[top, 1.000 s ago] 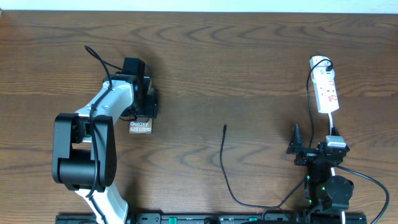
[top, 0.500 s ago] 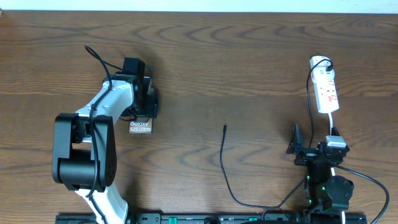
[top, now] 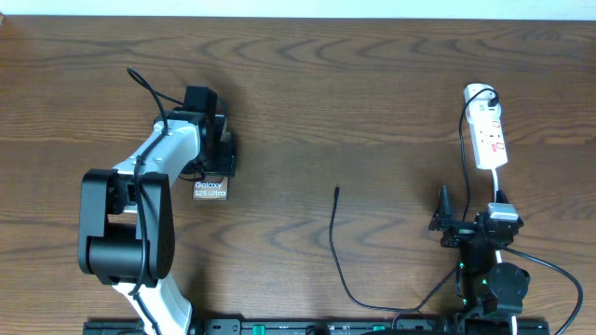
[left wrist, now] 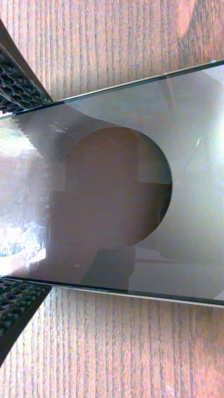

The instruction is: Plug charger to phone and switch on socket

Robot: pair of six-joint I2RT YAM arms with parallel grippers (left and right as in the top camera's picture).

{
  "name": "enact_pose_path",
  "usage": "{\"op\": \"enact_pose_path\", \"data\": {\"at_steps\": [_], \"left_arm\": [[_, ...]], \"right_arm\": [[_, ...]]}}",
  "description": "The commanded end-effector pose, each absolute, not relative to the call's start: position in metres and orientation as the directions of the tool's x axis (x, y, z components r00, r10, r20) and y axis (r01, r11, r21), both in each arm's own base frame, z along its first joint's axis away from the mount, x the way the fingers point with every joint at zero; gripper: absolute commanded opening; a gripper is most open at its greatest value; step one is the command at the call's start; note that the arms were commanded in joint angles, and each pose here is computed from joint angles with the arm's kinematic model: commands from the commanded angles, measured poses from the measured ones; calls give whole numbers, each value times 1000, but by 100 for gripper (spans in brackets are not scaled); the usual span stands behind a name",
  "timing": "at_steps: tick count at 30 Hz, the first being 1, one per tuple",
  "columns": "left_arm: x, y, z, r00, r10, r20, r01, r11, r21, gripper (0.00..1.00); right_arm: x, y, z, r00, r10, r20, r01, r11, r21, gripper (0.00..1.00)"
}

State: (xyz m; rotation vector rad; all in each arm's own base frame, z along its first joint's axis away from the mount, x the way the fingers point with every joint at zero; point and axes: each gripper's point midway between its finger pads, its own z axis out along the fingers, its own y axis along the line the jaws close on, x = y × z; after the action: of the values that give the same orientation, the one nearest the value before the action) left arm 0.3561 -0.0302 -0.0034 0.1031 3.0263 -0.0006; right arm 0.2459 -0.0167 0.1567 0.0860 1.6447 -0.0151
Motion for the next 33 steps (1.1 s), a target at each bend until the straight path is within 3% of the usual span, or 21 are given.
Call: {"op": "enact_pose_path", "data": {"at_steps": [1, 15, 26, 33], "left_arm": [[336, -21, -24, -998, 60, -31, 59, 997, 40, 7], [346, -22, -19, -996, 61, -61, 58, 998, 39, 7], [387, -26, 37, -977, 59, -206, 53, 998, 34, 7], [398, -54, 82, -947, 46, -319, 90, 988, -122, 7]], "right_arm": [[246, -19, 156, -74, 39, -996, 75, 997, 33, 99], [246, -19, 156, -74, 39, -997, 75, 997, 34, 99], [245, -19, 156, -74, 39, -996, 76, 997, 34, 99], [246, -19, 156, -74, 39, -996, 75, 997, 34, 99]]}}
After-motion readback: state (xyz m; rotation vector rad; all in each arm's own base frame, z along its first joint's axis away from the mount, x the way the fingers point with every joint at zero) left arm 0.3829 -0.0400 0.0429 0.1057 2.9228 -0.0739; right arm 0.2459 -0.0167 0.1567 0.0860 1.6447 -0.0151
